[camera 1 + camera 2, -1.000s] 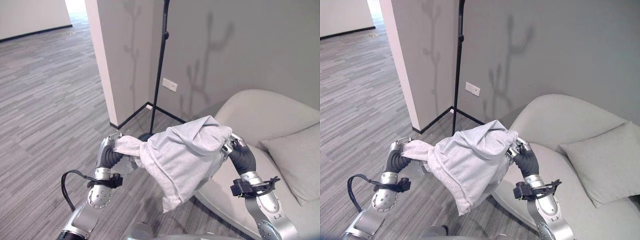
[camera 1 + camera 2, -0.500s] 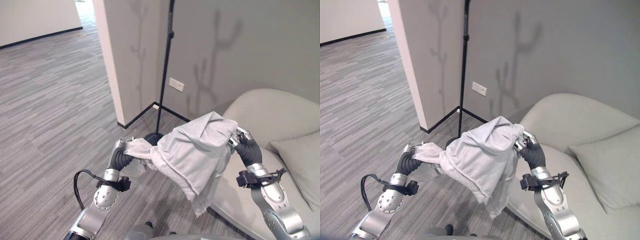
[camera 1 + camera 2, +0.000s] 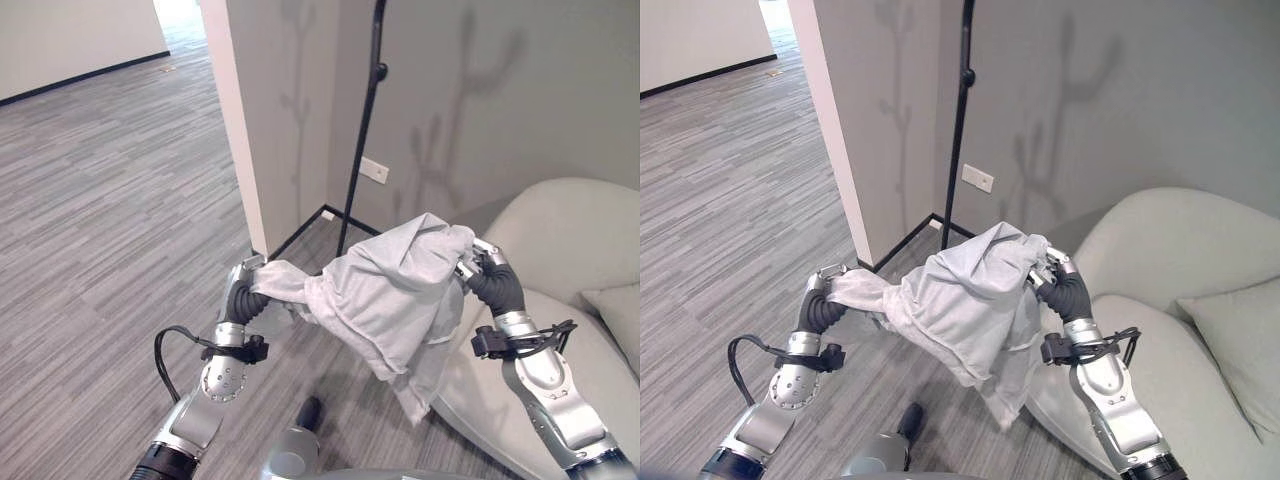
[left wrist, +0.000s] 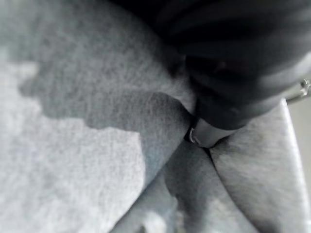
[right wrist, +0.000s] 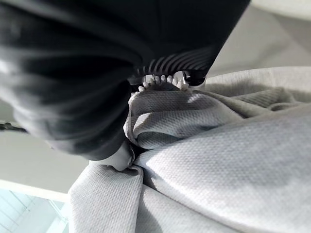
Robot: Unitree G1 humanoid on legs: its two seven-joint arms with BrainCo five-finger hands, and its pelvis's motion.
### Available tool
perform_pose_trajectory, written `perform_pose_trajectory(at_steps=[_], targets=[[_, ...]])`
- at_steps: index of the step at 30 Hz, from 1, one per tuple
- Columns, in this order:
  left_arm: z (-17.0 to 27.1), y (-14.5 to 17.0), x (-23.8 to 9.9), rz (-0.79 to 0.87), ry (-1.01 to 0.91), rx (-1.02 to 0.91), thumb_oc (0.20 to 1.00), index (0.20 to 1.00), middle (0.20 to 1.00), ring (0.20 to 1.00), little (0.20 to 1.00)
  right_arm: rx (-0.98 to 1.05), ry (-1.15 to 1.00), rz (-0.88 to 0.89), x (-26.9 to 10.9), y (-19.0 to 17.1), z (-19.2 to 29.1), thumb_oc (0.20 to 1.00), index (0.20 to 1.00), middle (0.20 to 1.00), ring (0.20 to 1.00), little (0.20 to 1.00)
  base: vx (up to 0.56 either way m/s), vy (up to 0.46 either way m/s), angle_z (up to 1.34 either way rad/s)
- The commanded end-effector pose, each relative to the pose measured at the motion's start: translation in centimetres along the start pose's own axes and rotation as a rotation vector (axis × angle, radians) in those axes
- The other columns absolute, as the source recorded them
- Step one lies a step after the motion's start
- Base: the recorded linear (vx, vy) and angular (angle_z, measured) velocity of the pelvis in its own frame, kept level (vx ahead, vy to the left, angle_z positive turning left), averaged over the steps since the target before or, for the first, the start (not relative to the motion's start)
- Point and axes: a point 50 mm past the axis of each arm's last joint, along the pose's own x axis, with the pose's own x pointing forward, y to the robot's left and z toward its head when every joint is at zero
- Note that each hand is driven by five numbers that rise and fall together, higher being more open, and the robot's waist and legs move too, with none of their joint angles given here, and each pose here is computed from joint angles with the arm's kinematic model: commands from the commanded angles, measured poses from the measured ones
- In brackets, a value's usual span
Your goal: Hang the clothes on the sofa on the clothes rack.
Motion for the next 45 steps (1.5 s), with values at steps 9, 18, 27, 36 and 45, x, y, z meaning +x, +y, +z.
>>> perform_pose_trajectory(at_steps=[9,18,27,36,45], targets=[[4.1,4.2,3.8,0.133,-0.368,0.326,0.2,0.2,0.2,0.2,0.2,-0.338,-0.214,-0.377,1.1,-3.4,2.9,0.2,0.2,0.2,0.2,0.2,0.19,0.279,-0.18],[10.7,7.7,8.6,0.364,-0.686,0.49,0.2,0.2,0.2,0.2,0.2,-0.517,-0.513,-0.538,5.8,-4.9,8.9,0.2,0.2,0.2,0.2,0.2,0.19,0.113,-0.2],[16.0,10.5,13.4,0.597,-0.853,0.675,0.2,0.2,0.2,0.2,0.2,-0.629,-0.663,-0.532,9.0,-5.6,12.7,0.2,0.2,0.2,0.2,0.2,0.22,-0.085,0.35],[17.4,11.9,17.7,0.587,-0.738,0.76,0.2,0.2,0.2,0.2,0.2,-0.83,-0.559,-0.605,11.8,-9.0,13.0,0.2,0.2,0.2,0.2,0.2,0.22,-0.082,0.18],[15.3,8.5,17.3,0.435,-0.655,0.595,0.2,0.2,0.2,0.2,0.2,-0.985,-0.427,-0.681,11.6,-11.8,11.3,0.2,0.2,0.2,0.2,0.2,0.09,-0.038,0.12]])
